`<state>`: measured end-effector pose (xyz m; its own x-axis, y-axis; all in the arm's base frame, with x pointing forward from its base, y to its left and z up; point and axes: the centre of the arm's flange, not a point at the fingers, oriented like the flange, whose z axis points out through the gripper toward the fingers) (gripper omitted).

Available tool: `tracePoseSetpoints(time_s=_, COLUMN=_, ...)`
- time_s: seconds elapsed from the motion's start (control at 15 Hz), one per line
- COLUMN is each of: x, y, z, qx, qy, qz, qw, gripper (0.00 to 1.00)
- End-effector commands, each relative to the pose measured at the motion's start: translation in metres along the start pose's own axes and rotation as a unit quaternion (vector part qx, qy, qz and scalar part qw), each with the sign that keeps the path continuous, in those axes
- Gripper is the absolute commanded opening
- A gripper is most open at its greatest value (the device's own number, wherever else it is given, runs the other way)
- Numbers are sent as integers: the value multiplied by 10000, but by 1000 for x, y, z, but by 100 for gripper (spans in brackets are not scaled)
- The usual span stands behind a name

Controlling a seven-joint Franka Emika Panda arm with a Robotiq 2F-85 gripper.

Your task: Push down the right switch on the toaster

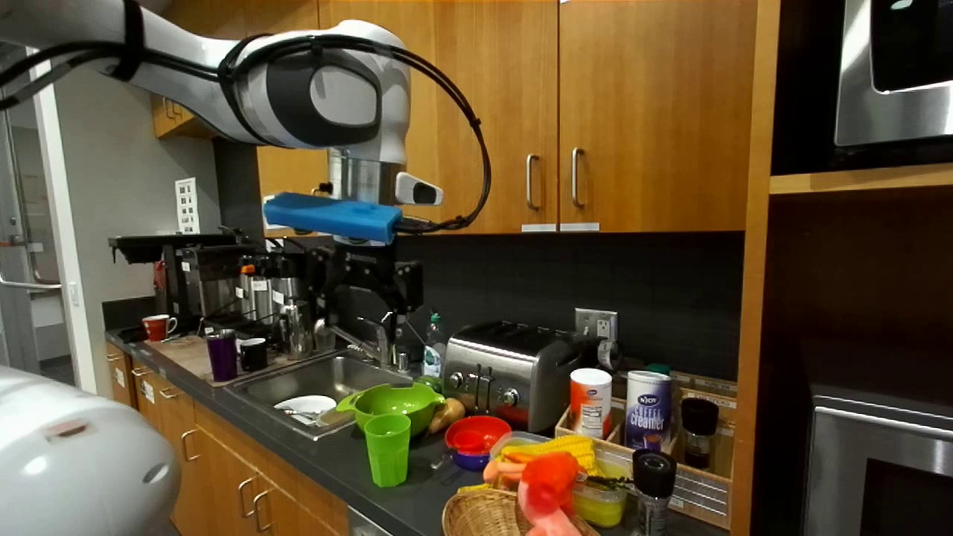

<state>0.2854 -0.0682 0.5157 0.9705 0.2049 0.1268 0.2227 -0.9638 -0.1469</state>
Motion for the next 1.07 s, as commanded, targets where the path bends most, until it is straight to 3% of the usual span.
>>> tracePoseSetpoints(time_s=0.0, x=26, y=12, z=32, qx=-237, qy=1022, qz=-9, qw=9945, gripper=100)
tracePoseSetpoints(time_s=0.33, x=62, y=35, z=63, qx=-545, qy=2410, qz=426, qw=9681, gripper=100)
tracePoseSetpoints(time_s=0.6, x=90, y=37, z=70, qx=-642, qy=3047, qz=424, qw=9493, gripper=100)
tracePoseSetpoints(time_s=0.67, x=94, y=35, z=72, qx=-629, qy=3121, qz=410, qw=9471, gripper=100)
tracePoseSetpoints(time_s=0.73, x=68, y=30, z=42, qx=-685, qy=2979, qz=429, qw=9512, gripper=100)
tracePoseSetpoints(time_s=1.0, x=85, y=30, z=67, qx=-729, qy=2975, qz=402, qw=9511, gripper=100)
